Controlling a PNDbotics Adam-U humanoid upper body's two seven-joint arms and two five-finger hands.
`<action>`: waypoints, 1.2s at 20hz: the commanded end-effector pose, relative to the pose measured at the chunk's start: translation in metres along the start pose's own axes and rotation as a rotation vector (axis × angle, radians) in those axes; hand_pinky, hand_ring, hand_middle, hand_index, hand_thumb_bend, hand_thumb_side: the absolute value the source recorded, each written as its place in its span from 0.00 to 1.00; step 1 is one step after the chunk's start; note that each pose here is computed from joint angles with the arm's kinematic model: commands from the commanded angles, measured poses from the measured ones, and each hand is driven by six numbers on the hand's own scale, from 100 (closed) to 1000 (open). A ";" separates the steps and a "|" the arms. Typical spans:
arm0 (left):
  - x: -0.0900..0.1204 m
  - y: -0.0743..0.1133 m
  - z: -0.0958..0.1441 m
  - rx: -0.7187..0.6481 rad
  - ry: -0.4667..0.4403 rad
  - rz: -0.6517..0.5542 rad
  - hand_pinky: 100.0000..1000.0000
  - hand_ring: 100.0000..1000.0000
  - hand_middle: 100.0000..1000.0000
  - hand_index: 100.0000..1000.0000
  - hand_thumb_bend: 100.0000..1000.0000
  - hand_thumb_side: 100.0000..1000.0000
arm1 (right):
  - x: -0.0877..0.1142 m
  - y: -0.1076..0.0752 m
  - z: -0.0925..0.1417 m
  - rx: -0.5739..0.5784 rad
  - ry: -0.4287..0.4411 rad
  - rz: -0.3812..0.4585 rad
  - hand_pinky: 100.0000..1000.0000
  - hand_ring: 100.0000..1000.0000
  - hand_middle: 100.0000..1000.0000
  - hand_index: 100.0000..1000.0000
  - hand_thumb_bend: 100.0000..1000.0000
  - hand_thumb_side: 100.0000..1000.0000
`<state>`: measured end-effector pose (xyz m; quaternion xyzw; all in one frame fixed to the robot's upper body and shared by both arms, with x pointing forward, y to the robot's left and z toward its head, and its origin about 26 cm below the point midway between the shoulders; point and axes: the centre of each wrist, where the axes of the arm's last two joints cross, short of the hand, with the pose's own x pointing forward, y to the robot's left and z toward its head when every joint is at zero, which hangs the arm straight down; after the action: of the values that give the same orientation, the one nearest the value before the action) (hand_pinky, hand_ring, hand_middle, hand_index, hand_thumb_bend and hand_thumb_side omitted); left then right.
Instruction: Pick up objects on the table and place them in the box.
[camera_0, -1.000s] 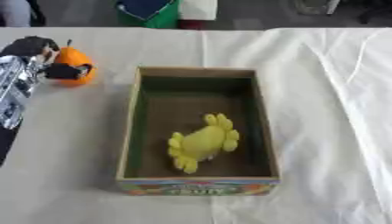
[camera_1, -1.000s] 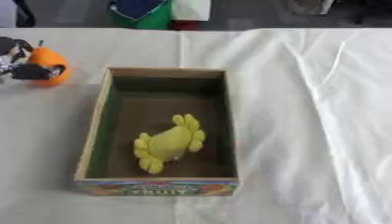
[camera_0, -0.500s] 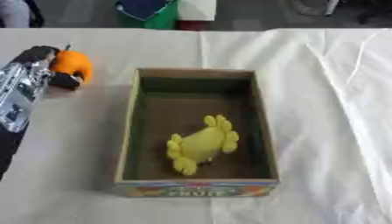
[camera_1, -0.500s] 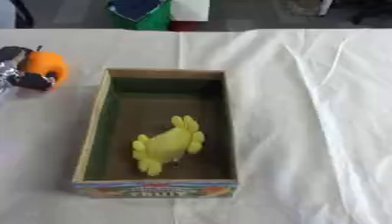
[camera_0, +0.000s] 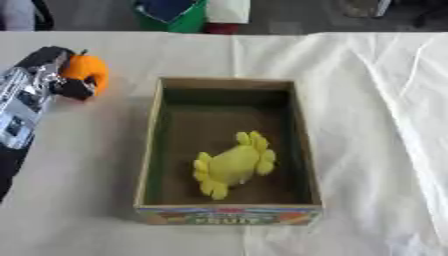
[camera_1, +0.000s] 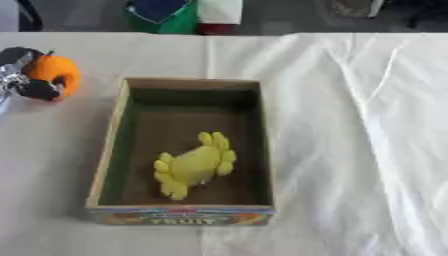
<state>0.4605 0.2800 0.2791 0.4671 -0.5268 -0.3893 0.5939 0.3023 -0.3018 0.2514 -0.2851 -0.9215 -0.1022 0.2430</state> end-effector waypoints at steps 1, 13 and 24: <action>0.002 0.025 0.009 0.060 -0.028 -0.016 0.35 0.56 0.55 0.69 0.00 0.18 | 0.006 -0.004 -0.006 -0.007 -0.034 0.005 0.60 0.63 0.50 0.66 0.00 0.56; 0.050 0.050 0.053 0.268 -0.235 -0.191 0.30 0.52 0.51 0.64 0.00 0.21 | 0.007 -0.005 -0.009 -0.004 -0.047 0.004 0.60 0.63 0.50 0.66 0.00 0.56; 0.126 0.044 0.127 0.327 -0.617 -0.328 0.32 0.54 0.52 0.64 0.00 0.21 | 0.010 -0.002 -0.011 0.008 -0.056 -0.013 0.60 0.64 0.50 0.66 0.00 0.56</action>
<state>0.3650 0.1639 0.3445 0.4973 -0.6396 -0.5098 0.2894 0.3028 -0.3012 0.2550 -0.2809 -0.9246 -0.1006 0.2367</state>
